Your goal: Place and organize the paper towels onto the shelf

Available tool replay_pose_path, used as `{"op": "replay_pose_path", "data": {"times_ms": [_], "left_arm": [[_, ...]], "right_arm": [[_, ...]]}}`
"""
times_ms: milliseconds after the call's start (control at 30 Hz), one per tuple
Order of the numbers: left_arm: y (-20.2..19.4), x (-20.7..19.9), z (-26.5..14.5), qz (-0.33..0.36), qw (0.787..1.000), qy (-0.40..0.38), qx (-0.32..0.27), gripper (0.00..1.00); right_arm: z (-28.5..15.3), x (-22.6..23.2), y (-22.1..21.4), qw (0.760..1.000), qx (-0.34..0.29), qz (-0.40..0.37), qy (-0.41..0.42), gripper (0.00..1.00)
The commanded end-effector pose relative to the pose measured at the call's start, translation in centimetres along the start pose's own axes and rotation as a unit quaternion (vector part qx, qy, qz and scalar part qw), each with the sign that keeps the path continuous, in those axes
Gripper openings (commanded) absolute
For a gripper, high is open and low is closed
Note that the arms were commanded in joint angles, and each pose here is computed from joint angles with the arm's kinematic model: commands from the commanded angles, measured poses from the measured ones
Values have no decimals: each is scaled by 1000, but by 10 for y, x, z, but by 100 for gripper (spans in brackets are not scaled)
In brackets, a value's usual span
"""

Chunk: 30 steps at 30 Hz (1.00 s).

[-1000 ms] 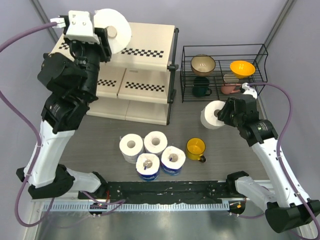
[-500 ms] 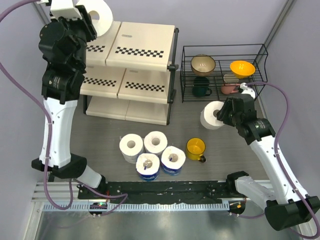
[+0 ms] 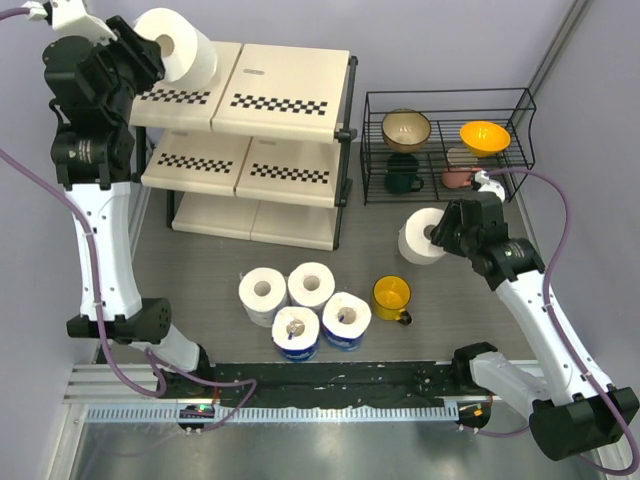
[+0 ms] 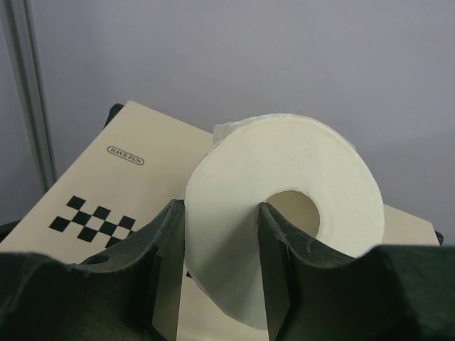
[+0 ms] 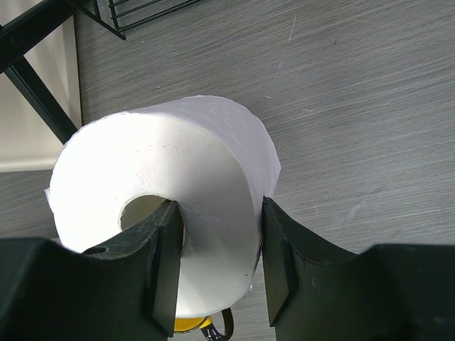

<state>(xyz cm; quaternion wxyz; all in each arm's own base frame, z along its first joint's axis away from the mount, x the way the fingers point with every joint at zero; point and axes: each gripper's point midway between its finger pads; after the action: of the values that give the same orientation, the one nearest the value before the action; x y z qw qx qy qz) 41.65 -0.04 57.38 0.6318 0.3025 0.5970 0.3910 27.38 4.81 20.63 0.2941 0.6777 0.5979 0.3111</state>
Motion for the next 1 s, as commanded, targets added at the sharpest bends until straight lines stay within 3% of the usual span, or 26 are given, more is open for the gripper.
{"op": "replay_pose_path", "data": {"times_ms": [0, 967], "left_arm": [[14, -24, -2, -51, 997, -66, -6, 19], [24, -13, -32, -40, 998, -39, -4, 28]], "right_arm": [[-4, 5, 30, 998, -57, 17, 13, 10], [-8, 6, 29, 998, -61, 27, 18, 10]]}}
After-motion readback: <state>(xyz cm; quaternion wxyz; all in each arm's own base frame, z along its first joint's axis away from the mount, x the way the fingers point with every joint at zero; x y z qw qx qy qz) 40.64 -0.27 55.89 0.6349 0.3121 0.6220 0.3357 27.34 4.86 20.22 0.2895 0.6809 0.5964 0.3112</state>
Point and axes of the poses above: each gripper's point midway between its finger pads, its own z axis out along the fingers, its own x axis along the line the jaws close on, y = z × x, and after that the axes turned 13 degrees about -z, right-handed
